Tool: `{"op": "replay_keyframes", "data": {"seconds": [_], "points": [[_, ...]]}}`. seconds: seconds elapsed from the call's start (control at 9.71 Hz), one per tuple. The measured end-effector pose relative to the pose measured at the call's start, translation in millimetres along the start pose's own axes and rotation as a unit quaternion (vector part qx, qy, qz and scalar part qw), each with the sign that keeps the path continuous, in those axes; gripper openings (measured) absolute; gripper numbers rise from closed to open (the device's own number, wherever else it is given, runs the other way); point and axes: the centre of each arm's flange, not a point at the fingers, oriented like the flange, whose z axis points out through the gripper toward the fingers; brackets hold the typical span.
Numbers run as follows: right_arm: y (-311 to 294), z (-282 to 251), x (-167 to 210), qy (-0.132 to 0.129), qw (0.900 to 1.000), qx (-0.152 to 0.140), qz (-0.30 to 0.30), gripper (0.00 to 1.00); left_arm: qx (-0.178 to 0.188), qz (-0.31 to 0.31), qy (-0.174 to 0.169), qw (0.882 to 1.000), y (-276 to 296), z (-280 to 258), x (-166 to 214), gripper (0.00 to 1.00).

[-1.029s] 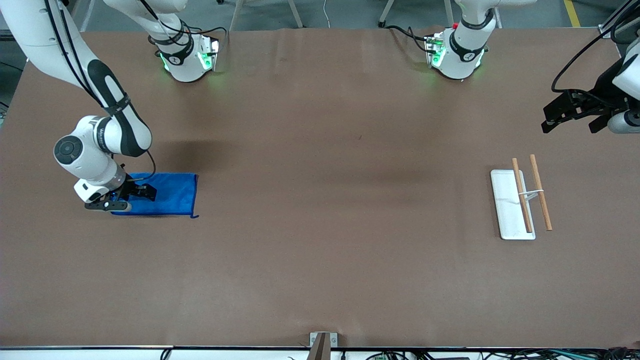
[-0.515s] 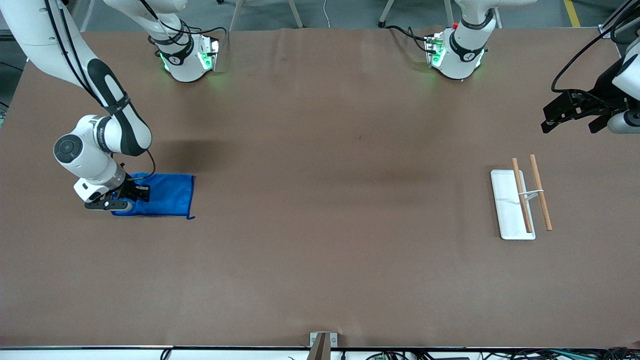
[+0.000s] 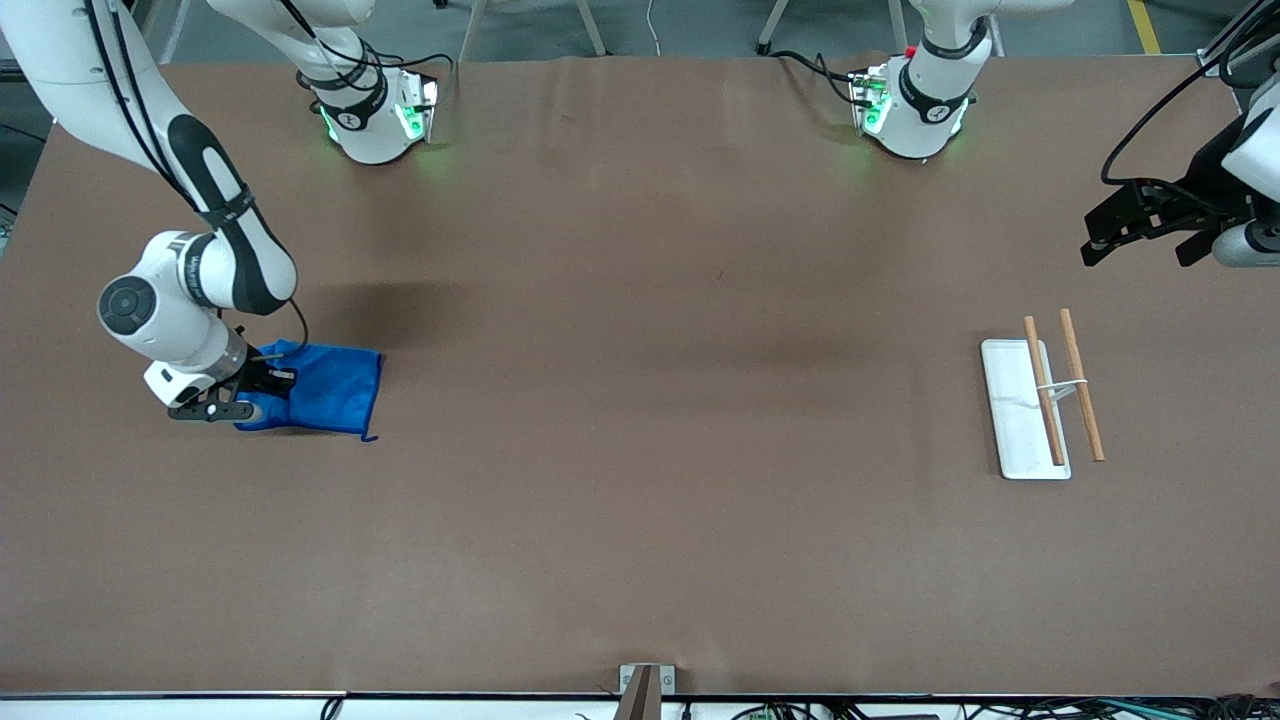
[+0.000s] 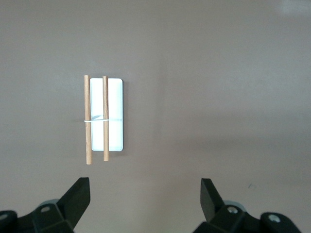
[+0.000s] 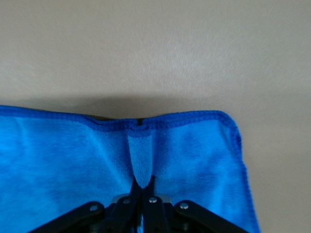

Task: Right arm passes towel to left arm to hang
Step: 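Lift the blue towel with the right gripper toward the table middle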

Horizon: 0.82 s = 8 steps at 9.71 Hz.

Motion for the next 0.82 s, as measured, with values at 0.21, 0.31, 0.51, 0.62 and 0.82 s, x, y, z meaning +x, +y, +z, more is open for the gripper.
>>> {"op": "replay_keyframes", "data": {"seconds": [0.21, 0.31, 0.51, 0.62, 0.82], "points": [[-0.6, -76.3, 32.4, -0.027, 1.000, 0.005, -0.004, 0.03, 0.000, 0.001, 0.000, 1.000, 1.3, 0.0, -0.1, 1.00], [-6.4, -118.9, 46.4, -0.036, 0.999, 0.007, -0.007, 0.03, 0.000, 0.001, 0.000, 1.000, 1.3, 0.1, -0.1, 1.00], [-42.2, -182.2, 67.0, -0.045, 0.999, 0.013, 0.006, 0.03, 0.000, 0.001, 0.000, 1.000, 1.5, 0.3, -0.1, 1.00], [-75.4, -205.6, 72.4, -0.051, 0.998, 0.016, 0.025, 0.03, 0.000, 0.002, 0.000, 1.000, 2.6, 0.3, -0.2, 1.00], [-165.1, -237.4, 72.7, -0.052, 0.995, 0.032, 0.081, 0.03, 0.000, 0.009, -0.001, 1.000, 10.0, 0.9, -0.8, 1.00]]}}
